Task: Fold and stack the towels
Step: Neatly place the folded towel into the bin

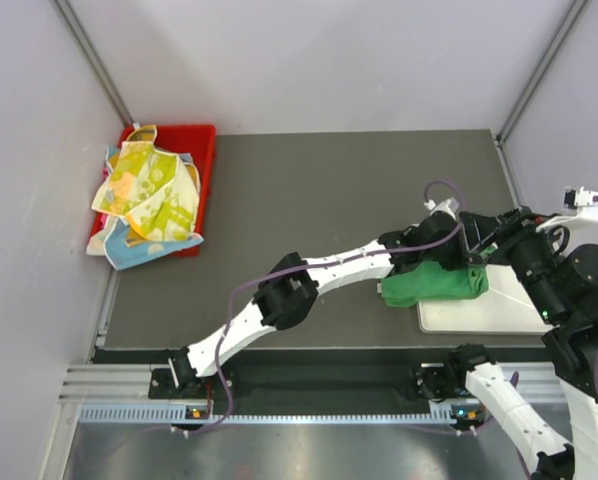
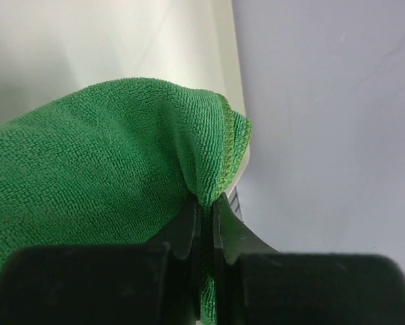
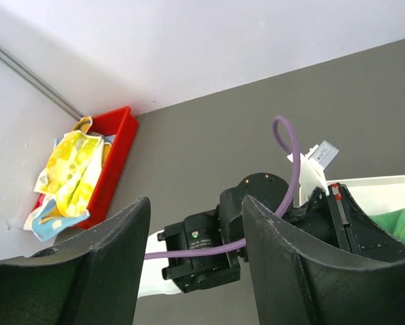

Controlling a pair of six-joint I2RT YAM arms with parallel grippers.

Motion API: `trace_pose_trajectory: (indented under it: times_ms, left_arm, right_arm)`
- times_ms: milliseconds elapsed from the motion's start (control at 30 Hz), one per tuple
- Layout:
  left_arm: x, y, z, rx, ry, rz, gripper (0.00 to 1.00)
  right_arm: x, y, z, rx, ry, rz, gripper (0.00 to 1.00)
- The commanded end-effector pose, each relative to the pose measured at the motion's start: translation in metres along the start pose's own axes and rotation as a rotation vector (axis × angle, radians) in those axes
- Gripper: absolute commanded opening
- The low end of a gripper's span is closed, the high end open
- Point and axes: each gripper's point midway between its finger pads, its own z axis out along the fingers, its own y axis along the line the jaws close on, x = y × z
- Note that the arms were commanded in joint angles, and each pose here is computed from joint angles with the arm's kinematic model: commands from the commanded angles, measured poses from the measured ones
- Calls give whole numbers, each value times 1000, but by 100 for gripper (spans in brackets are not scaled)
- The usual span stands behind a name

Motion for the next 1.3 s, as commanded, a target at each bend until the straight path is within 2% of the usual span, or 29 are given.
trace_pose_trajectory:
  times_ms: [0, 567, 1033, 1267]
  left_arm:
    - [-12, -64, -4, 229, -27, 0, 0]
    - [-12, -90, 9, 419, -66, -37, 0]
    - [-15, -105, 7, 520, -120, -22, 0]
    - [-15, -101, 10, 520, -128, -34, 0]
  right_arm:
    - [-18, 2, -11, 1, -64, -19, 57]
    - [-31, -2, -21, 27, -110, -44, 58]
    - [-29, -7, -20, 47, -111, -56, 58]
    - [-29, -8, -19, 52, -109, -61, 58]
